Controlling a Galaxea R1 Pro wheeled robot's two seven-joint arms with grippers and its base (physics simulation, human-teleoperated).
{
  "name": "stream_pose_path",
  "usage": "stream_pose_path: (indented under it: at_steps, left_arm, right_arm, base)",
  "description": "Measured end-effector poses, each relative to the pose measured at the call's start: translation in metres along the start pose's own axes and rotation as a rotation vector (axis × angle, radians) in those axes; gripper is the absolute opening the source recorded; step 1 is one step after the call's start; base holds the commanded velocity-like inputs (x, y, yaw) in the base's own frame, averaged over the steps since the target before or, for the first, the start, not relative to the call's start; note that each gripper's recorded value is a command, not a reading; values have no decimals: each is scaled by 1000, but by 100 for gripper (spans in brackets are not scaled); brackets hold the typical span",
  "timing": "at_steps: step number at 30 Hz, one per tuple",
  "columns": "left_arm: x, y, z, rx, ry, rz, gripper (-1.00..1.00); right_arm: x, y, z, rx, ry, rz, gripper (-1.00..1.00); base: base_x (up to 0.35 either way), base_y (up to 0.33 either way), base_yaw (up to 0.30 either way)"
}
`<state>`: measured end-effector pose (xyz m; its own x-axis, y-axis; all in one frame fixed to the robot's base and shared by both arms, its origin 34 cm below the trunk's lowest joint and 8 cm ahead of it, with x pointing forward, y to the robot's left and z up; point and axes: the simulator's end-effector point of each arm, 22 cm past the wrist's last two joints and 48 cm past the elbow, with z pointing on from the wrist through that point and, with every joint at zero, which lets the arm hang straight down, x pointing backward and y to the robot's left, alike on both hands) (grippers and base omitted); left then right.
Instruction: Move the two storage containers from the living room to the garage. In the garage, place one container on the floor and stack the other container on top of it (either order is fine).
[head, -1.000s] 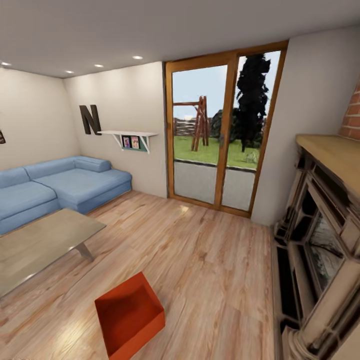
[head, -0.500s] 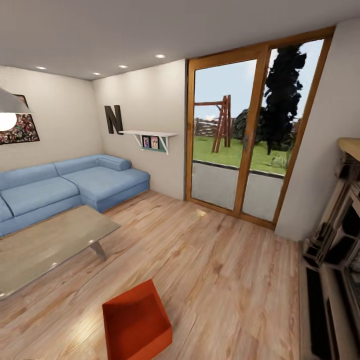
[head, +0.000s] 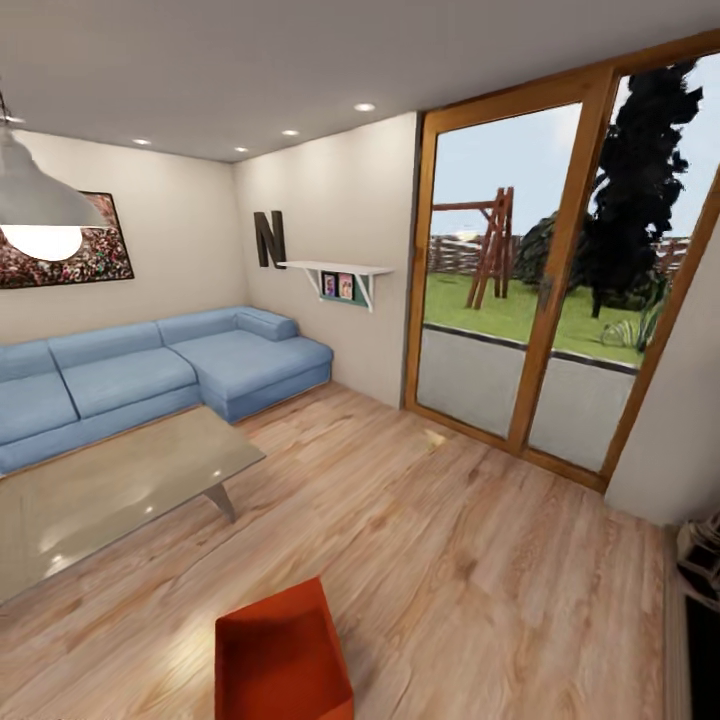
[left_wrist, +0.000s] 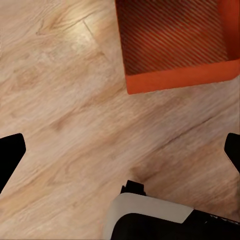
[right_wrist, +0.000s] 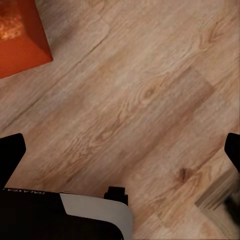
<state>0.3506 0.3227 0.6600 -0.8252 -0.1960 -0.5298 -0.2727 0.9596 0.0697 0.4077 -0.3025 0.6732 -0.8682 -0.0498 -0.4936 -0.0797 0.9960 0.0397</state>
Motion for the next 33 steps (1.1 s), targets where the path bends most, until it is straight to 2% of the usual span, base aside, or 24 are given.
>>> stream_pose_path:
  at_steps: [10, 20, 33]
  left_arm:
    - [0, 0, 0, 0, 0, -1, 100]
    - [0, 0, 0, 0, -1, -1, 100]
    - [0, -1, 0, 1, -1, -4, 100]
  right_arm:
    - [0, 0, 1, 0, 2, 0, 100]
    - [0, 0, 0, -1, 1, 0, 100]
    - [0, 0, 0, 0, 1, 0, 100]
  base:
    - [-42, 28, 257]
    - [-14, 9, 73]
    - [0, 0, 252]
